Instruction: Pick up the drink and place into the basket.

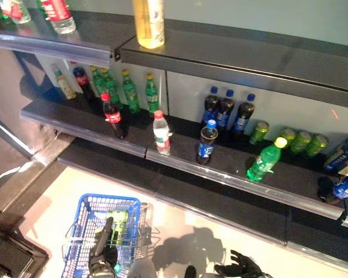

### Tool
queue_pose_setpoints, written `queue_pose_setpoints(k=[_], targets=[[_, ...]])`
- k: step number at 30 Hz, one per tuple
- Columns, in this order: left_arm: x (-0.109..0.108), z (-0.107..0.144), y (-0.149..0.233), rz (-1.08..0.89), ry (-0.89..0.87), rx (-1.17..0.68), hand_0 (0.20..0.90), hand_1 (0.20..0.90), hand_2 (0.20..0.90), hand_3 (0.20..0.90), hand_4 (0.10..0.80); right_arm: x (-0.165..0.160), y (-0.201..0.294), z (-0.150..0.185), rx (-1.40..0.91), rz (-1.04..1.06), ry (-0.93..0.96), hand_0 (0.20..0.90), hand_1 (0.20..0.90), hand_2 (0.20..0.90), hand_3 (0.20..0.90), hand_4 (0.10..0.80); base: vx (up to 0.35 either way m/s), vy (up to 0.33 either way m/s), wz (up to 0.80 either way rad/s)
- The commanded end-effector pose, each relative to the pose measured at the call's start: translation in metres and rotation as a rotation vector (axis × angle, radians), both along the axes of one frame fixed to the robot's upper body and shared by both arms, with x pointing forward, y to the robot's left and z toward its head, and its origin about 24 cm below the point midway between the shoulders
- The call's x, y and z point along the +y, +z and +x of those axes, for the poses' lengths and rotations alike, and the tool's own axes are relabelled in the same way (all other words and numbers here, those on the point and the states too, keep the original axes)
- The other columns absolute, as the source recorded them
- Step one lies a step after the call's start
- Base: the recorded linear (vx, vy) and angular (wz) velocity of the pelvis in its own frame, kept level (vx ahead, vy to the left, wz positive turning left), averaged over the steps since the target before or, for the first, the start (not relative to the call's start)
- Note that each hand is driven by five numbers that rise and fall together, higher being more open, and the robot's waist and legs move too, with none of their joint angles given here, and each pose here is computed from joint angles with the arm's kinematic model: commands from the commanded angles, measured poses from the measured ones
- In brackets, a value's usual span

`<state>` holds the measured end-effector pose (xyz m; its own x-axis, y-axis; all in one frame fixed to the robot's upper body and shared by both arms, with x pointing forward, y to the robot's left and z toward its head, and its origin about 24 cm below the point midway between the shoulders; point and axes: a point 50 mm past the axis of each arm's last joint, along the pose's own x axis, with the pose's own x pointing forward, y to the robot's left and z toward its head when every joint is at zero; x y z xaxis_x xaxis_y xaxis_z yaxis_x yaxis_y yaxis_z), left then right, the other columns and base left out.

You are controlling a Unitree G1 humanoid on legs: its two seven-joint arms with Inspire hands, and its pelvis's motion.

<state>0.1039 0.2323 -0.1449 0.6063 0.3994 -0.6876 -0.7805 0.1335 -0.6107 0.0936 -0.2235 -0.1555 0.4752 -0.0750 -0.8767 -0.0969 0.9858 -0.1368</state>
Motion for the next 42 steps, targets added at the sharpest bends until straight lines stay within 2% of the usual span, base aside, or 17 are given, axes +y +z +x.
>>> queue_pose_setpoints(k=[1,5,7,10,12,16,19,22,25,37,42], targets=[[0.005,0.029,0.021,0.097,-0.079,-0.227,0.300,0.300,0.300,0.200,0.100,-0.007,0.002,-0.004,-0.013,-0.018,0.027,0.900,0.900,0.900,0.900,0.800,0.441,0.289,-0.14],[0.002,0.019,0.016,0.086,-0.069,-0.209,0.300,0.300,0.300,0.200,0.100,-0.006,-0.001,-0.018,0.022,-0.019,0.043,0.900,0.900,0.900,0.900,0.800,0.374,0.292,-0.15],[0.004,0.024,0.018,0.084,-0.065,-0.209,0.300,0.300,0.300,0.200,0.100,-0.003,-0.001,-0.016,0.024,-0.018,0.065,0.900,0.900,0.900,0.900,0.800,0.323,0.331,-0.28],[0.004,0.044,0.027,0.132,-0.176,-0.216,0.300,0.300,0.300,0.200,0.100,0.002,0.000,-0.008,-0.017,-0.028,0.052,0.900,0.900,0.900,0.900,0.800,0.353,0.303,-0.07],[0.010,0.050,0.033,0.179,-0.230,-0.233,0.300,0.300,0.300,0.200,0.100,0.012,0.004,0.005,-0.065,-0.008,0.076,0.900,0.900,0.900,0.900,0.800,0.264,0.214,0.27],[0.020,0.072,0.050,0.202,-0.217,-0.340,0.300,0.300,0.300,0.200,0.100,0.024,0.017,0.035,-0.166,-0.002,0.183,0.900,0.900,0.900,0.900,0.800,0.040,0.022,0.05],[0.018,0.089,0.064,0.210,-0.202,-0.434,0.300,0.300,0.300,0.200,0.100,0.034,0.031,0.062,-0.271,0.008,0.286,0.900,0.900,0.900,0.900,0.800,-0.174,-0.161,0.32],[0.014,0.094,0.066,0.177,-0.173,-0.460,0.300,0.300,0.300,0.200,0.100,0.040,0.038,0.074,-0.324,0.017,0.317,0.900,0.900,0.900,0.900,0.800,-0.081,-0.123,0.17],[0.008,0.078,0.056,0.153,-0.153,-0.413,0.300,0.300,0.300,0.200,0.100,0.049,0.050,0.080,-0.376,0.063,0.362,0.900,0.900,0.900,0.900,0.800,-0.072,-0.268,0.10],[0.013,0.058,0.046,0.138,-0.139,-0.388,0.300,0.300,0.300,0.200,0.100,0.056,0.058,0.081,-0.385,0.134,0.470,0.900,0.900,0.900,0.900,0.800,-0.074,-0.133,0.23],[0.000,0.054,0.041,0.088,-0.183,-0.378,0.300,0.300,0.300,0.200,0.100,0.055,0.060,0.072,-0.377,0.147,0.539,0.900,0.900,0.900,0.900,0.800,-0.204,0.077,0.58]])
